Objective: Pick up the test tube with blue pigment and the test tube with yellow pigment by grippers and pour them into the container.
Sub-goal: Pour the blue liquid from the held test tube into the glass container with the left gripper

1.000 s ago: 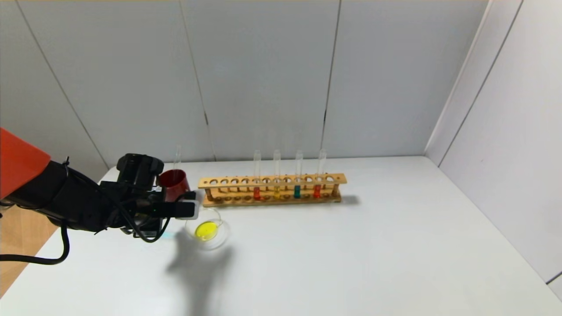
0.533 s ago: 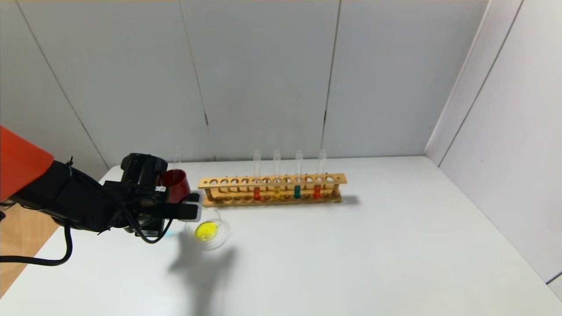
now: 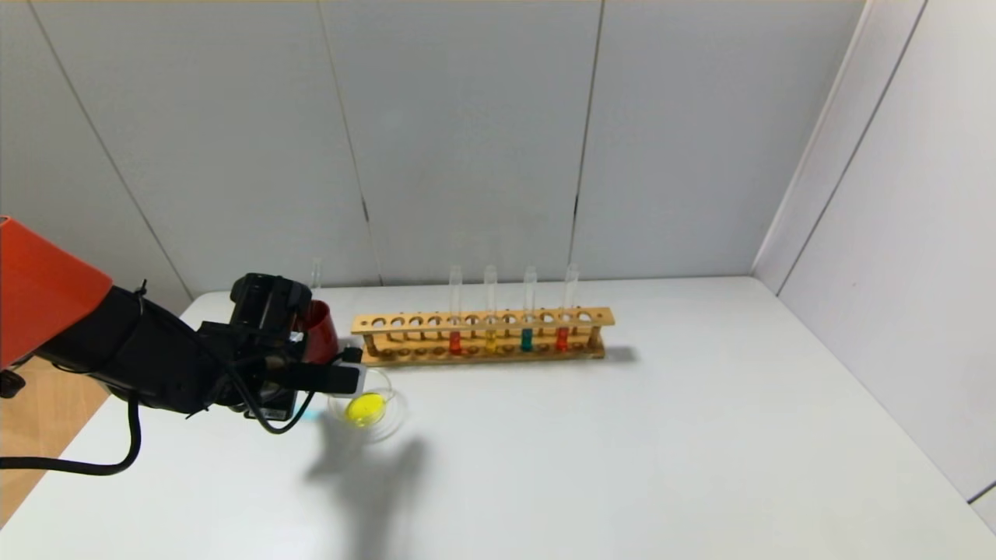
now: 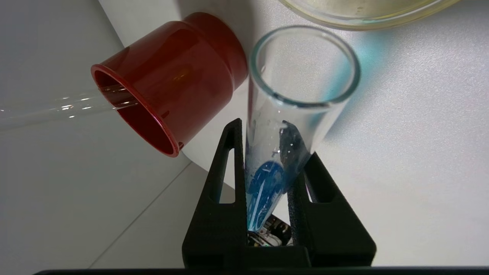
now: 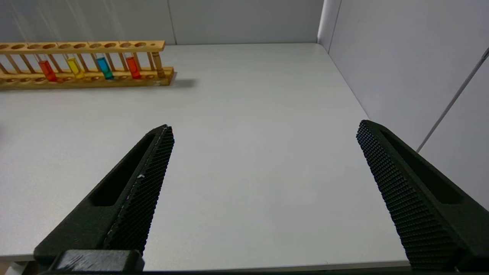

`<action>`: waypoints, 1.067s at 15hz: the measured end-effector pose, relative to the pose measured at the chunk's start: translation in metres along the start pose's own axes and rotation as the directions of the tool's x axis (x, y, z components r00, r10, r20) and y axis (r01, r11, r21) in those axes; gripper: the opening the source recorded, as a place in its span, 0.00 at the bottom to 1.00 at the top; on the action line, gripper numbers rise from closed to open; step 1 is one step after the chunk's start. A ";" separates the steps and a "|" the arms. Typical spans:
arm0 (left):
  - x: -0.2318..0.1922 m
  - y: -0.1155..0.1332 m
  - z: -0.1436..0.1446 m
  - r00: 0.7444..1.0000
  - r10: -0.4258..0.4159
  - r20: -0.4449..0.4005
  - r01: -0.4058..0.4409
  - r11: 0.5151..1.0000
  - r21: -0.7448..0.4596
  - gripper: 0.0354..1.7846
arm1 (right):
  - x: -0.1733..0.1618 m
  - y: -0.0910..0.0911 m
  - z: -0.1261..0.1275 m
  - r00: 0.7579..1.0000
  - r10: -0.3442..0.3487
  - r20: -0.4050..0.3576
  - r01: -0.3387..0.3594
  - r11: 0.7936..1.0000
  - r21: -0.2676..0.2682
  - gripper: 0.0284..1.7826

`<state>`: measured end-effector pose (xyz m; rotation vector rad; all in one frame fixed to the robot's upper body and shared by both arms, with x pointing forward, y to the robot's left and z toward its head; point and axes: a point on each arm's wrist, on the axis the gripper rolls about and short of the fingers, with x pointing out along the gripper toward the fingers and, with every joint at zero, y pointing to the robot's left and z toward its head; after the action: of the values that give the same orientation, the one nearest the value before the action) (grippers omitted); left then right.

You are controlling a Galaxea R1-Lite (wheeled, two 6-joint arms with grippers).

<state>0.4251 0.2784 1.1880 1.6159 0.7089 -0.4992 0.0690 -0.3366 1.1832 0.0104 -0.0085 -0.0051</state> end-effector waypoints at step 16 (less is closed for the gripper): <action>0.003 0.002 0.010 0.998 0.013 -0.061 -0.010 0.998 0.054 0.18 | 0.000 0.000 0.000 1.000 0.000 0.000 0.000 1.000 0.000 0.98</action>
<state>0.4295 0.2690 1.1855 1.6909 0.7371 -0.4651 0.0690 -0.3366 1.1832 0.0109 -0.0085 -0.0051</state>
